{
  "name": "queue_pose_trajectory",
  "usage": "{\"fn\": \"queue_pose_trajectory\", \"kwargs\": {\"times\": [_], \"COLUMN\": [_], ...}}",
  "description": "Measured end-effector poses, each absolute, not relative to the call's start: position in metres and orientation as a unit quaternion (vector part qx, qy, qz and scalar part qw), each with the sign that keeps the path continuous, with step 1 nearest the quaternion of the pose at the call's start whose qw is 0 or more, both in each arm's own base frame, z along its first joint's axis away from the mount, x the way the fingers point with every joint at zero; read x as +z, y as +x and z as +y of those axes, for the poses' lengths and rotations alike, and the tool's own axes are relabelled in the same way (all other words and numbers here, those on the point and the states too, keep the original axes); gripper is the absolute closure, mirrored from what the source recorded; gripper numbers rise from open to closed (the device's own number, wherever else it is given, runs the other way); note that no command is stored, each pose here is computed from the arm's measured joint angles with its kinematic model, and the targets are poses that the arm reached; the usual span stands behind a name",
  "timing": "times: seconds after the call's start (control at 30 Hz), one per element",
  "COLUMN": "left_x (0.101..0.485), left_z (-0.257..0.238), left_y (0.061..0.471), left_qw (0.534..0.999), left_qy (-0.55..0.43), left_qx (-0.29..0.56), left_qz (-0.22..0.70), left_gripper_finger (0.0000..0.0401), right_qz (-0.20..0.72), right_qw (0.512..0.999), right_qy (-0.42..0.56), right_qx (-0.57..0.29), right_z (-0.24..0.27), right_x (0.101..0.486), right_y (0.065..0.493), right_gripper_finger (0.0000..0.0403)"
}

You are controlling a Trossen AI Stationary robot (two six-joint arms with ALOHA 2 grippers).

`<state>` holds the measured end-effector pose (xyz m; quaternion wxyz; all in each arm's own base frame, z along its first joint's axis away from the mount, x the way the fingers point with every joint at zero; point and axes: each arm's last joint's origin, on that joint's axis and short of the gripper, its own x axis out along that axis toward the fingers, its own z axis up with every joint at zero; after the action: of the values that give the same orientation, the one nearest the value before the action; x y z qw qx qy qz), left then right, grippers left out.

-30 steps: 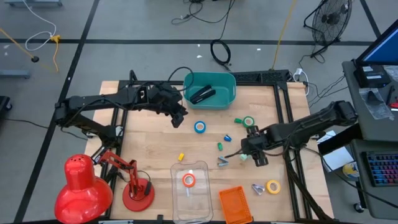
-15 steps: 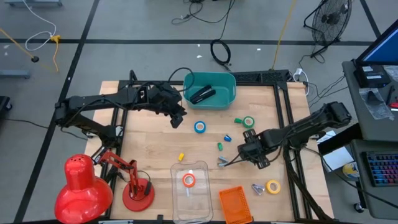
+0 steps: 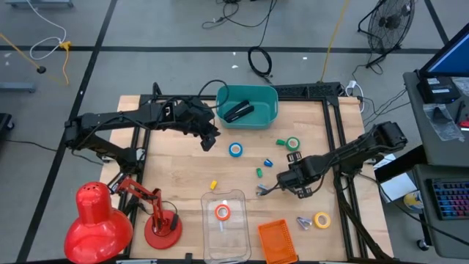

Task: Pick and place Stapler, Stapler remover, tape
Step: Put the light green stapler into the green bin

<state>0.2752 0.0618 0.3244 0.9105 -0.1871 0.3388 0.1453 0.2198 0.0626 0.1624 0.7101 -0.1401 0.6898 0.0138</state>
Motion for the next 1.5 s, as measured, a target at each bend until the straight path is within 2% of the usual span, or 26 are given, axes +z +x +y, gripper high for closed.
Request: {"fn": "queue_pose_trajectory", "kwargs": {"times": [0.1,0.2,0.43,0.63,0.8,1.1,1.3,1.5], "left_x": [0.324,0.324,0.326,0.327,0.327,0.323,0.321,0.318], "left_z": [0.062,0.062,0.062,0.062,0.062,0.064,0.063,0.061], "left_y": [0.275,0.275,0.276,0.277,0.277,0.274,0.271,0.268], "left_qw": [0.91,0.911,0.913,0.917,0.917,0.914,0.91,0.904], "left_qy": [-0.187,-0.187,-0.186,-0.186,-0.184,-0.176,-0.179,-0.158], "left_qx": [0.145,0.147,0.146,0.145,0.143,0.097,0.057,0.041], "left_qz": [0.339,0.338,0.331,0.322,0.325,0.352,0.371,0.394], "left_gripper_finger": [0.029,0.029,0.029,0.029,0.029,0.029,0.029,0.029], "right_qz": [0.682,0.662,0.571,0.465,0.381,0.354,0.431,0.453], "right_qw": [0.724,0.745,0.812,0.852,0.873,0.865,0.823,0.8], "right_qy": [-0.108,-0.071,-0.004,-0.011,0.039,0.125,0.148,0.174], "right_qx": [-0.013,-0.039,-0.121,-0.242,-0.302,-0.334,-0.339,-0.353], "right_z": [0.062,0.06,0.041,-0.009,-0.07,-0.159,-0.181,-0.187], "right_x": [0.167,0.18,0.248,0.316,0.336,0.301,0.255,0.226], "right_y": [0.22,0.225,0.255,0.277,0.285,0.304,0.313,0.324], "right_gripper_finger": [0.0281,0.0283,0.0267,0.0283,0.0283,0.0281,0.028,0.0279]}}
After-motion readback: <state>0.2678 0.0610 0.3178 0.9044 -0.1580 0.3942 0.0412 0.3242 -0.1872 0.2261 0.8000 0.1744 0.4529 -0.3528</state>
